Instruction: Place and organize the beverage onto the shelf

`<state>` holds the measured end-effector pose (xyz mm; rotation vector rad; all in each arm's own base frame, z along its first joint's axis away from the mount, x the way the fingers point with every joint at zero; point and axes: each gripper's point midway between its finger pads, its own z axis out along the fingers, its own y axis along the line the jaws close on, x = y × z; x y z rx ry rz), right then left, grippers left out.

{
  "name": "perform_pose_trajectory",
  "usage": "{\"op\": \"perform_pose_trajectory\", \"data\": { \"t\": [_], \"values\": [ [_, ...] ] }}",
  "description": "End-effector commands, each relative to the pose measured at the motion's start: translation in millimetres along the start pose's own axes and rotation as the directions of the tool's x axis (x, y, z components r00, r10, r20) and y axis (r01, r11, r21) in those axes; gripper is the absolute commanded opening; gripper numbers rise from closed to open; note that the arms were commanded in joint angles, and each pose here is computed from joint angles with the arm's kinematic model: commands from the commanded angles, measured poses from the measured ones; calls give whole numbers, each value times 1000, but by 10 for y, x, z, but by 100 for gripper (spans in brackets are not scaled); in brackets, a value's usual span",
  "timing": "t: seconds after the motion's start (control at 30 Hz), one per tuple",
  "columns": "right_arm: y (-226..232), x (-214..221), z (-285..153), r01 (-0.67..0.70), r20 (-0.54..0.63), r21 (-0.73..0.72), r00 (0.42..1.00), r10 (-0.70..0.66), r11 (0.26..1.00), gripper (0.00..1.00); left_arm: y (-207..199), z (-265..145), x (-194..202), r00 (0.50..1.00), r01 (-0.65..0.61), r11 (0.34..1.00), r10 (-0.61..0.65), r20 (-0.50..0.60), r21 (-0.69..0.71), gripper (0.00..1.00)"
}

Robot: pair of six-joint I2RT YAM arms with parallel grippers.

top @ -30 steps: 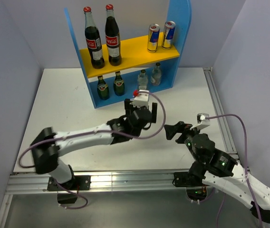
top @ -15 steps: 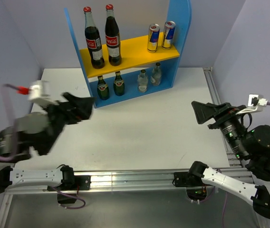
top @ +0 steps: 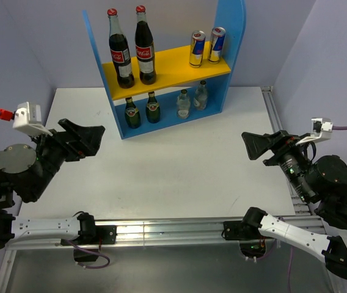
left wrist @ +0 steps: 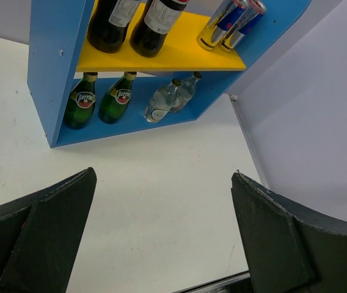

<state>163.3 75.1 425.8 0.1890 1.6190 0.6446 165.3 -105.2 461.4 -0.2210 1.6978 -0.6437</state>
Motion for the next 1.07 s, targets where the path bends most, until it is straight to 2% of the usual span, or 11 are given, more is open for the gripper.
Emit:
{"op": "perform_pose_trajectory", "data": {
  "t": [0.0, 0.87, 1.03],
  "values": [
    [20, -41, 17, 15, -1, 9, 1000, -15, 1000, 100, -10, 15, 88, 999, -40, 999, 41, -22, 9, 99],
    [-30, 79, 95, 45, -8, 30, 999, -45, 999, 100, -151, 100, 16, 997, -72, 997, 72, 29, 20, 99],
    [-62, 113, 121, 53, -9, 48, 999, -52, 997, 100, -126, 165, 90, 993, -110, 994, 110, 43, -9, 100]
  ]
}}
